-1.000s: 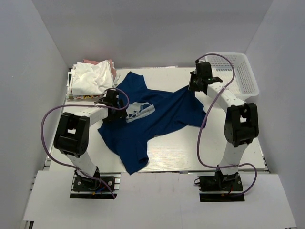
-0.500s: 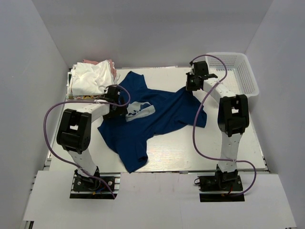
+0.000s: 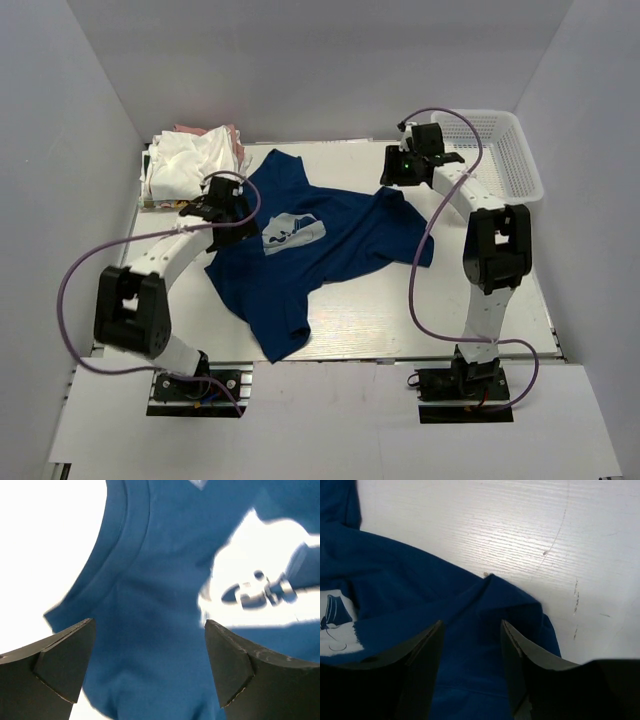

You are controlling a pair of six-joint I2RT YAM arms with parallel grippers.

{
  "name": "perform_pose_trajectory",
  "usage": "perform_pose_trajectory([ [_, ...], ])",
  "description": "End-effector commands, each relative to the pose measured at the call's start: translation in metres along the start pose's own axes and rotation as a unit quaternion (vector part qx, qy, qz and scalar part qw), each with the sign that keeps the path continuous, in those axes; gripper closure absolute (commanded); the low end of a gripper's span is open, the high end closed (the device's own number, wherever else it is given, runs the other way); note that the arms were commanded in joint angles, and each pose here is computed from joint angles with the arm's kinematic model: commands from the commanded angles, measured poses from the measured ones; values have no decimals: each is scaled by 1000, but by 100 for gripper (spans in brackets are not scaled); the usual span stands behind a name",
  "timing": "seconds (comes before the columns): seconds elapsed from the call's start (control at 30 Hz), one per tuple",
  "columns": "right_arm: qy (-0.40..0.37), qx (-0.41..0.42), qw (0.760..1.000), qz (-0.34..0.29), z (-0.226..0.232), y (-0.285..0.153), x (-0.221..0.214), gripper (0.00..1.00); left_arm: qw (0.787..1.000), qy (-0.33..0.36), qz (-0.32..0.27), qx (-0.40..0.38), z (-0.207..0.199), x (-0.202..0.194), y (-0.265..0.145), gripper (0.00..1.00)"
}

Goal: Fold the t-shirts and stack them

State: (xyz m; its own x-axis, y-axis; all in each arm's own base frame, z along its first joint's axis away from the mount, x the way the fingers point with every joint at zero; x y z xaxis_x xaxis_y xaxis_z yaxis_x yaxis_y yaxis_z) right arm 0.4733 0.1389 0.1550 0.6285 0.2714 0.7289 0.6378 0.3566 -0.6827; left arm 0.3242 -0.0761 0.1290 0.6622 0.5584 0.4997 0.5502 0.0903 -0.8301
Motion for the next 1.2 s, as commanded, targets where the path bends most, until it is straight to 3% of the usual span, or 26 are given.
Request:
perform_pose_trajectory([
  [0.0,-2,6,1000,-12,3,-19,5,45,999,-9,49,-9,12,-23,-28,0],
  [0.1,-3,-3,1000,-27,7,-35,1,42,992,-9,115,-48,22,-57,-38,0],
  [0.3,30,-41,998,28,7,-53,-53,41,961,-40,267,-67,62,-138,-54,0],
  [0.4,25,-68,996,48,0,-53,-68,41,948,-46,301,-98,65,-155,-59,0],
  [0.57,-2,-91,993,80,-12,-43,-82,41,943,-43,312,-107,66,-163,-53,2],
  [0.63,-17,-95,993,73,-16,-40,-80,41,941,-48,317,-107,67,-167,-50,7],
  [0.67,-16,-95,992,78,-18,-35,-81,41,940,-48,321,-102,70,-171,-48,11],
  [0.7,-23,-95,992,77,-19,-32,-79,41,937,-54,331,-99,72,-176,-46,25],
  [0.8,-26,-104,989,103,-25,-23,-85,41,933,-60,341,-93,74,-180,-44,48],
  [1.0,-21,-87,989,121,-23,-9,-99,43,932,-61,348,-83,75,-181,-45,80],
  [1.03,-24,-82,990,116,-20,-8,-97,45,932,-60,346,-87,73,-178,-45,89],
  [1.07,-21,-73,991,111,-19,-7,-97,49,931,-61,351,-80,74,-180,-45,95],
  [1.13,-16,-42,993,106,-12,-4,-97,76,931,-57,350,-82,72,-178,-45,100],
  [1.17,-15,-28,995,99,-7,-3,-94,85,932,-56,347,-86,70,-175,-45,100],
])
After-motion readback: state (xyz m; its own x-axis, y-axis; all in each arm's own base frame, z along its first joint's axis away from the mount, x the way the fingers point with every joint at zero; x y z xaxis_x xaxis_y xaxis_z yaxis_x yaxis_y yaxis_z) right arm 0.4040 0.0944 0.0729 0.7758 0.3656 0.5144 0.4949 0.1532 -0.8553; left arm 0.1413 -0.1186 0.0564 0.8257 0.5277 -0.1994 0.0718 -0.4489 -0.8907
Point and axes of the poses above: each gripper's point midway between its finger pads, its own y axis out along the fingers, its own z axis along the line the jaws close on, x = y × z, the point moved 5 cm from there along -y, back along the fingers, and after that the axes turned 15 degrees about -y, right-handed, at the moved point
